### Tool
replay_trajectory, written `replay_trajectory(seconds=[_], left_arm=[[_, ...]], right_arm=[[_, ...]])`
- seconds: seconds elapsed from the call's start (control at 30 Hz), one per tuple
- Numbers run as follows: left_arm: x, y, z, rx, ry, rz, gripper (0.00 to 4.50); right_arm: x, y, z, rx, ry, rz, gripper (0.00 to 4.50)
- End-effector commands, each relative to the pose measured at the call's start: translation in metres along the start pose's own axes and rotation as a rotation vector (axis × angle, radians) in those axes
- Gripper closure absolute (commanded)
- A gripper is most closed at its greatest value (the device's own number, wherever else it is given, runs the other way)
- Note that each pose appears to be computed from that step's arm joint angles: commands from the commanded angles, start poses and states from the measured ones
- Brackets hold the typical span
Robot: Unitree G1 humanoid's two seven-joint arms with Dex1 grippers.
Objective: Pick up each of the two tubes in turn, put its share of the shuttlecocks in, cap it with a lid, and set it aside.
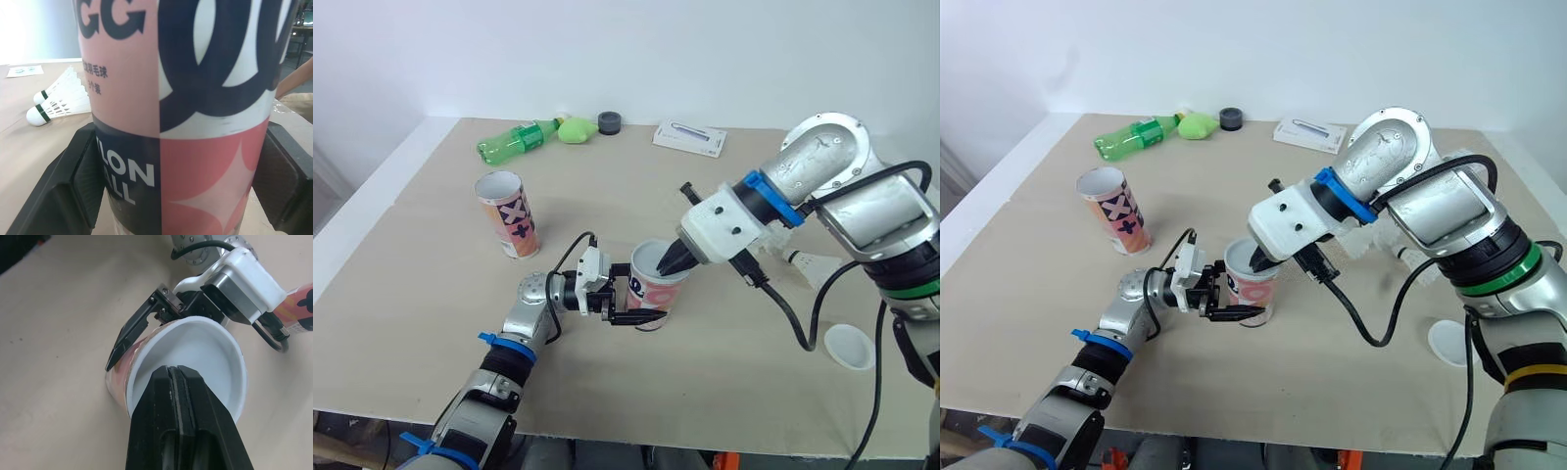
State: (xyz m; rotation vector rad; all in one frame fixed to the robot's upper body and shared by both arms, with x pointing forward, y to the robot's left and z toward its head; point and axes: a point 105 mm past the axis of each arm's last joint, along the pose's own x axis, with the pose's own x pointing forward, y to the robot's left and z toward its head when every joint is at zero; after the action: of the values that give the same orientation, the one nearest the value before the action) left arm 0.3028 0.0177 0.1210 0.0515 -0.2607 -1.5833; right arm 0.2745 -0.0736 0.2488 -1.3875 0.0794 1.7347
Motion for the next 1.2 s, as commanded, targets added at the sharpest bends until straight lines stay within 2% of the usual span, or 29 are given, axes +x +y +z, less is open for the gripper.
replay_trajectory(seconds=[0.03, 0.67, 0.8, 0.97, 1.2], left_arm=[[-0.006, -0.004, -0.015, -0.038, 0.067, 0.005, 0.77], [-0.008, 0.002, -0.014, -0.056, 0.056, 0.034, 0.77], [-0.009, 0.001, -0.014, -0.056, 0.057, 0.031, 0.77], [-0.007, 0.002, -0.012, -0.054, 0.051, 0.027, 0.77], [-0.005, 0.007, -0.005, -0.042, 0.046, 0.020, 0.77]], right_arm=[[0.013, 0.012, -0.011, 0.037, 0.026, 0.092, 4.47], [0.030, 0.017, -0.020, -0.001, 0.082, 0.107, 4.47], [0.013, 0.002, 0.000, 0.063, -0.070, 0.025, 4.47], [-0.034, -0.014, 0.016, 0.184, -0.265, -0.133, 4.47], [-0.078, 0.002, -0.005, 0.350, -0.261, -0.359, 4.47]])
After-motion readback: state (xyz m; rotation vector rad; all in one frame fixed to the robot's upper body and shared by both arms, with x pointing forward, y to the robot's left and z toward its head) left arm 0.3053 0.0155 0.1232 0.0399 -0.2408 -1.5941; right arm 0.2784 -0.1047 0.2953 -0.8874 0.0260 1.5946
